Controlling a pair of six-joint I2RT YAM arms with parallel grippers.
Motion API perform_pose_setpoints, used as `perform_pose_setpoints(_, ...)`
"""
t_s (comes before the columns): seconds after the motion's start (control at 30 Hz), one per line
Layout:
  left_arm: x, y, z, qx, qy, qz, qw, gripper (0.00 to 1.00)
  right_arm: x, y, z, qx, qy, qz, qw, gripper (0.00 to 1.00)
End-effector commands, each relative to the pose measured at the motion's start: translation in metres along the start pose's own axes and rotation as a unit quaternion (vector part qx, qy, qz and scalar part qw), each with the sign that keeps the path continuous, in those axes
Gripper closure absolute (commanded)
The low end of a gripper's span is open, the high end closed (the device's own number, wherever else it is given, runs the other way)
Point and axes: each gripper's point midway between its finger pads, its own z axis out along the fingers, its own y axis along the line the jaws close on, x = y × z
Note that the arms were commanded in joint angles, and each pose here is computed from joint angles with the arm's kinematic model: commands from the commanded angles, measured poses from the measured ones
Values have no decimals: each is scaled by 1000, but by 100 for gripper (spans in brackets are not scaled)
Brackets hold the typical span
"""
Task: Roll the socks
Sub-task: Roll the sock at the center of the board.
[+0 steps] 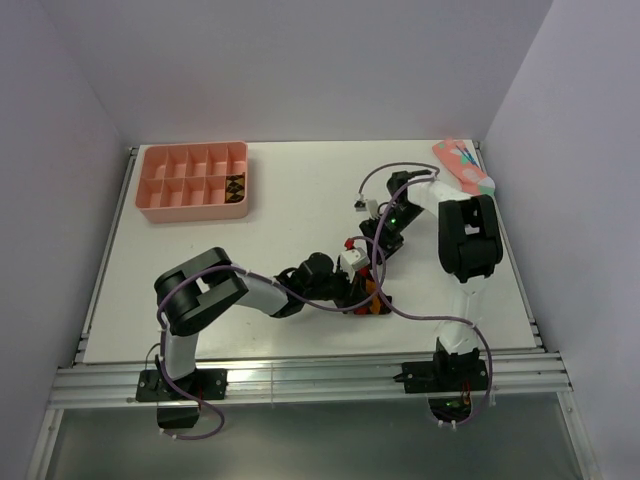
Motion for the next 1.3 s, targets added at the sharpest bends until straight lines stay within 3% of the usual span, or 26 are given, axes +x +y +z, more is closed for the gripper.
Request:
perform_pose_setpoints(0.0, 80, 16, -15, -42, 117, -48, 991, 100, -30, -8, -12, 34, -56, -5, 998, 41)
perform_pose_setpoints(0.7, 77, 13, -13, -32, 121, -42, 991, 100, -47, -18, 24, 57, -29, -1, 998, 36)
perform_pose_setpoints(1.03, 80, 11, -15, -29, 132, -49, 990, 100, -38, -18, 27, 64, -23, -2, 998, 60)
perform_pose_setpoints(1.27, 93, 5, -19, -14, 160, -75, 984, 100, -40, -27, 12, 93, -48, 3, 995, 70)
